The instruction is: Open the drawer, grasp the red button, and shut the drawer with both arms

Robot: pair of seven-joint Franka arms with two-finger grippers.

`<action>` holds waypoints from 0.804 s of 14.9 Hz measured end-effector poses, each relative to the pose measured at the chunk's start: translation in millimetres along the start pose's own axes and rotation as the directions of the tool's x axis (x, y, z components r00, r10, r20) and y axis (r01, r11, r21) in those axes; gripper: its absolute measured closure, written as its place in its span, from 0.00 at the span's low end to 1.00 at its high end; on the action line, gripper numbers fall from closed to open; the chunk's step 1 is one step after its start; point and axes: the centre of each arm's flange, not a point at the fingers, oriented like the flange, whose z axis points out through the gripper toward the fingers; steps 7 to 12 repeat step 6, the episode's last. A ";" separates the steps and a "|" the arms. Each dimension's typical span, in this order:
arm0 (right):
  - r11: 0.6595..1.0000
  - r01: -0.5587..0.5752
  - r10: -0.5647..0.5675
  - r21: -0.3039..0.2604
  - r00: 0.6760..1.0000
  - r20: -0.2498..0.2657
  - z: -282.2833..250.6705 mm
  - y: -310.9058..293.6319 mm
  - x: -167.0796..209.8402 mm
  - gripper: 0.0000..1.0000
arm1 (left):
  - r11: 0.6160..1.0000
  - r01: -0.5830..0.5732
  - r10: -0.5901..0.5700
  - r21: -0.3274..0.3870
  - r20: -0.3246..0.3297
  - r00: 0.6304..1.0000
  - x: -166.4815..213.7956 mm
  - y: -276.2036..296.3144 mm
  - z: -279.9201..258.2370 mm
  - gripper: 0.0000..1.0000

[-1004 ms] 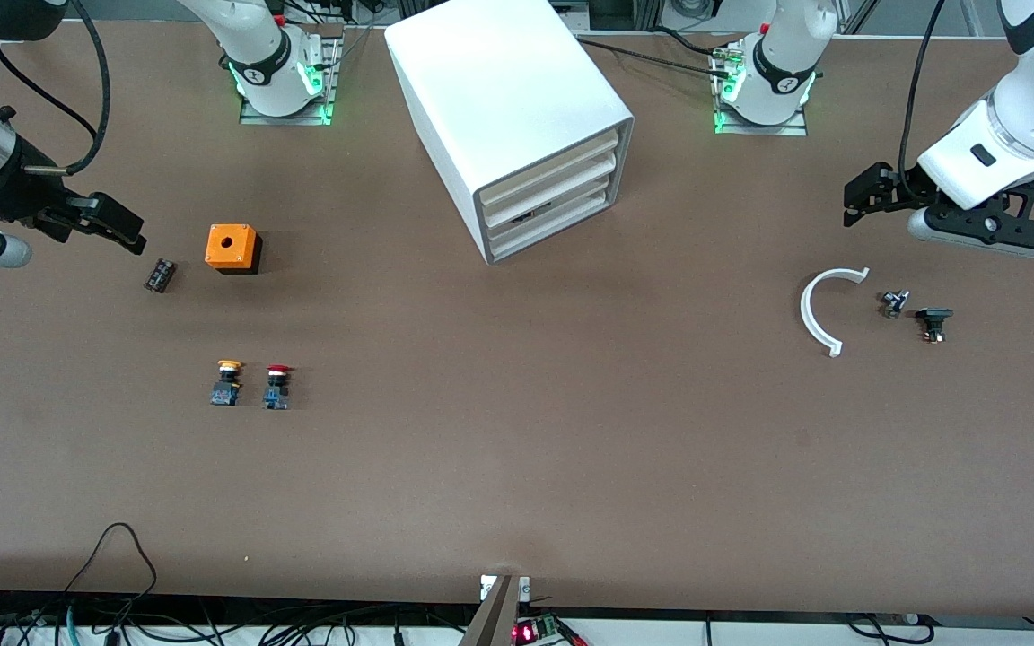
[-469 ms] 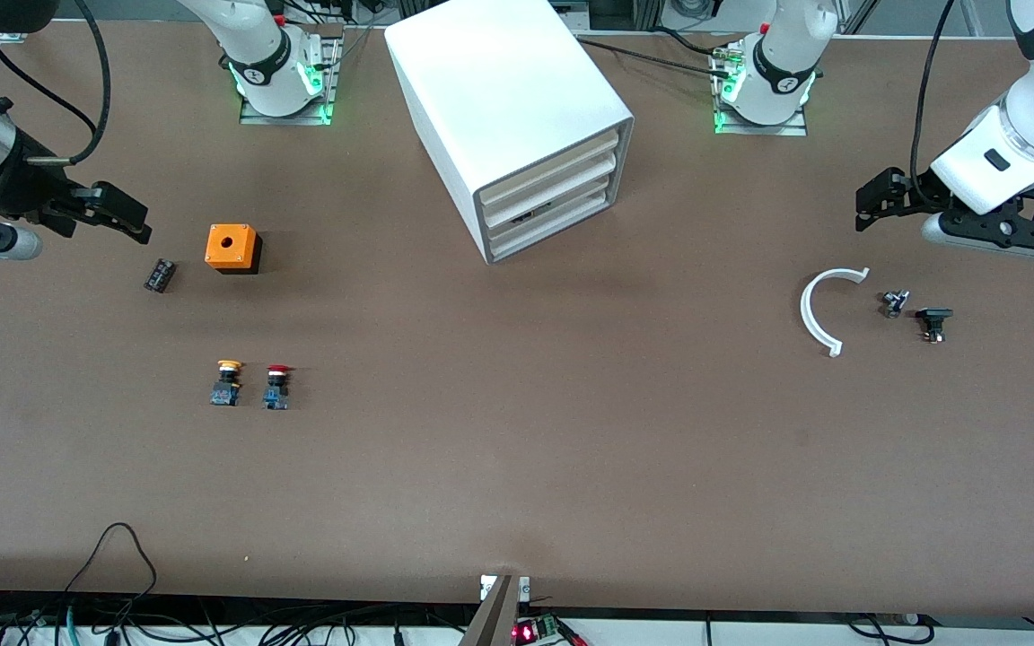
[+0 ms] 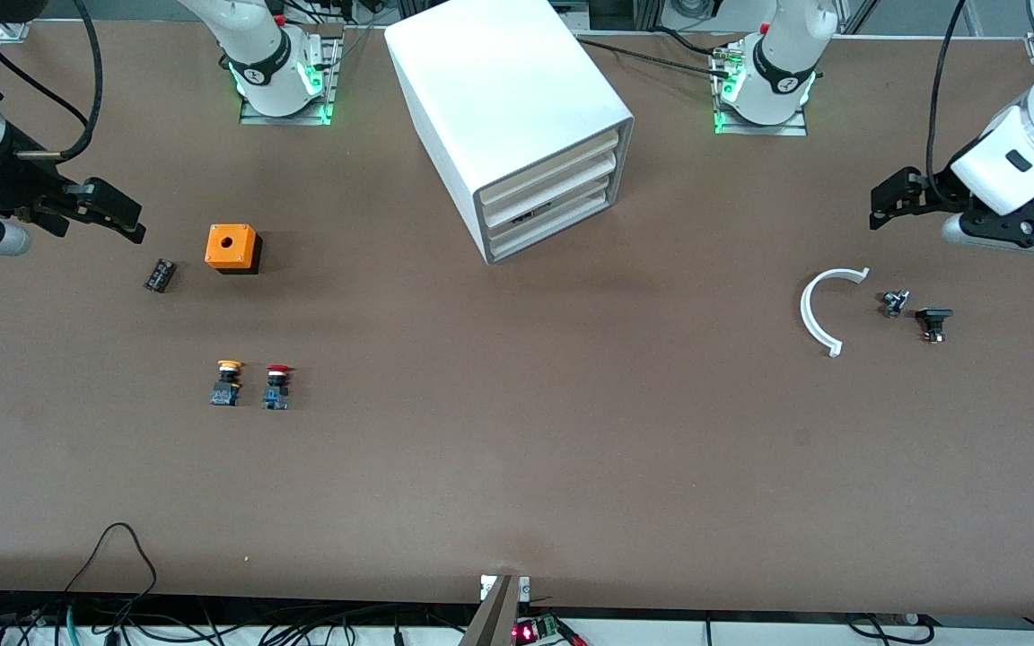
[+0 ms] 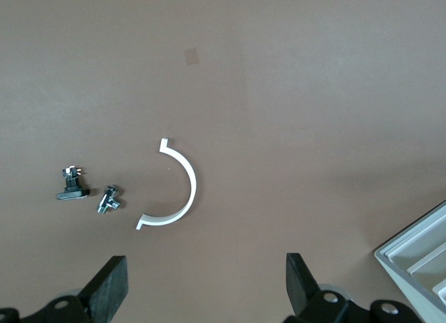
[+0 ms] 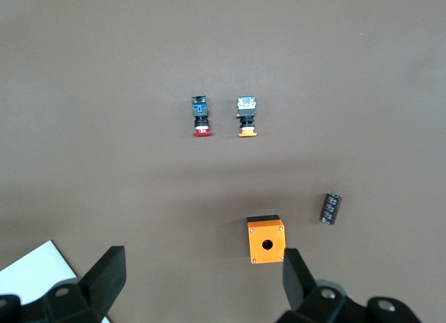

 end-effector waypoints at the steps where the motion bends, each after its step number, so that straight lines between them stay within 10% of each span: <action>1: 1.000 0.000 0.000 0.000 1.000 0.000 0.1 0.1 0.0 0.00 | 1.000 -0.004 0.004 0.000 0.000 1.000 -0.1 -0.7 0.0 0.00; 12: 1.000 -0.001 0.001 0.000 1.000 0.001 0.4 0.4 0.2 0.00 | 1.000 -0.014 0.014 0.001 -0.010 1.000 1.3 2.3 -1.9 0.00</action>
